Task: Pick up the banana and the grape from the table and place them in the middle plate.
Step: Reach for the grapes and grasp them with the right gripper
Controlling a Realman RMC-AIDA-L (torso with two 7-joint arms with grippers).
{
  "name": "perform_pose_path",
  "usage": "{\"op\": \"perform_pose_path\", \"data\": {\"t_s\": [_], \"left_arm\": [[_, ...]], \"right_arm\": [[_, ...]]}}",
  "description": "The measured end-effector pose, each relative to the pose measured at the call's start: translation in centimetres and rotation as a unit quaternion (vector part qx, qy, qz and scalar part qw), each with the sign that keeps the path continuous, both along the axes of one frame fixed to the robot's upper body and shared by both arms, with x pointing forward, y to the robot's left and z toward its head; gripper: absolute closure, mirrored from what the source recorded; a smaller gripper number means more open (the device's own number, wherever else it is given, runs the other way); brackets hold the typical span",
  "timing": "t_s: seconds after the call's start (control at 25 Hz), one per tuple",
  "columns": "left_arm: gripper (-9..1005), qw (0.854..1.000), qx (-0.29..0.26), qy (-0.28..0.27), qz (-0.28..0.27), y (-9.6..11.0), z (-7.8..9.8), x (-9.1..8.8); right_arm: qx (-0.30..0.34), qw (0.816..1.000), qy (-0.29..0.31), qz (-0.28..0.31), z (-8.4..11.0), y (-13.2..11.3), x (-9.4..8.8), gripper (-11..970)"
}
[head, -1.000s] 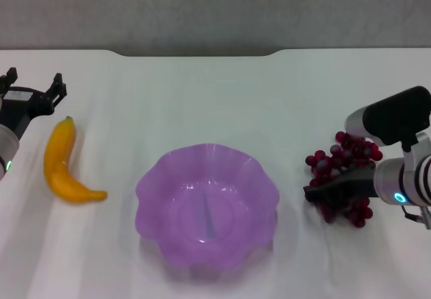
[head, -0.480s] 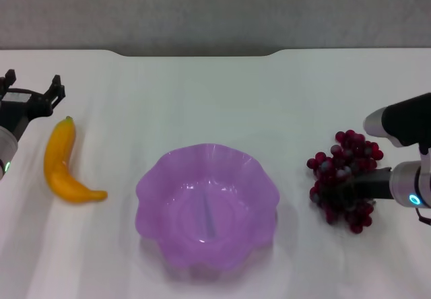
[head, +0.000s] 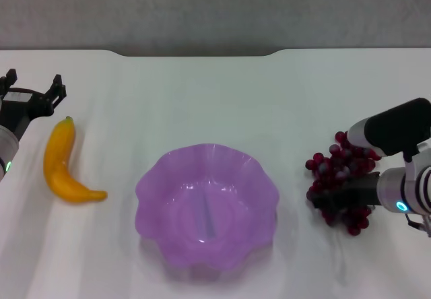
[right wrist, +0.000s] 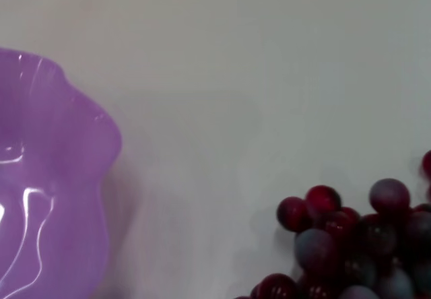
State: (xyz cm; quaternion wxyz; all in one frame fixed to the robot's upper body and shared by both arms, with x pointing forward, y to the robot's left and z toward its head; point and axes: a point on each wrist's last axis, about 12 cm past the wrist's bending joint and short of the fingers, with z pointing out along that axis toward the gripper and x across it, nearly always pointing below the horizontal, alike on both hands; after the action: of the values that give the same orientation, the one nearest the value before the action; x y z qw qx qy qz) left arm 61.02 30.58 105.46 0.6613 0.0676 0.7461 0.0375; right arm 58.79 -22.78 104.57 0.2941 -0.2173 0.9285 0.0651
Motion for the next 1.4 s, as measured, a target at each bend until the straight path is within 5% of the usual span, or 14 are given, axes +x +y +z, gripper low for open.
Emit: {"op": "perform_pose_path", "data": {"t_s": [0.68,1.4], "left_arm": [[119,1.000,-0.001,-0.001,-0.001,-0.14,0.06,0.09],[119,1.000,-0.001,-0.001,-0.002,-0.20,0.09,0.12]], "right_arm": [[0.003,1.000,-0.004,-0.011,-0.09,-0.26,0.30,191],[-0.018,0.999,-0.023,0.024,-0.26,0.39,0.21,364]]}}
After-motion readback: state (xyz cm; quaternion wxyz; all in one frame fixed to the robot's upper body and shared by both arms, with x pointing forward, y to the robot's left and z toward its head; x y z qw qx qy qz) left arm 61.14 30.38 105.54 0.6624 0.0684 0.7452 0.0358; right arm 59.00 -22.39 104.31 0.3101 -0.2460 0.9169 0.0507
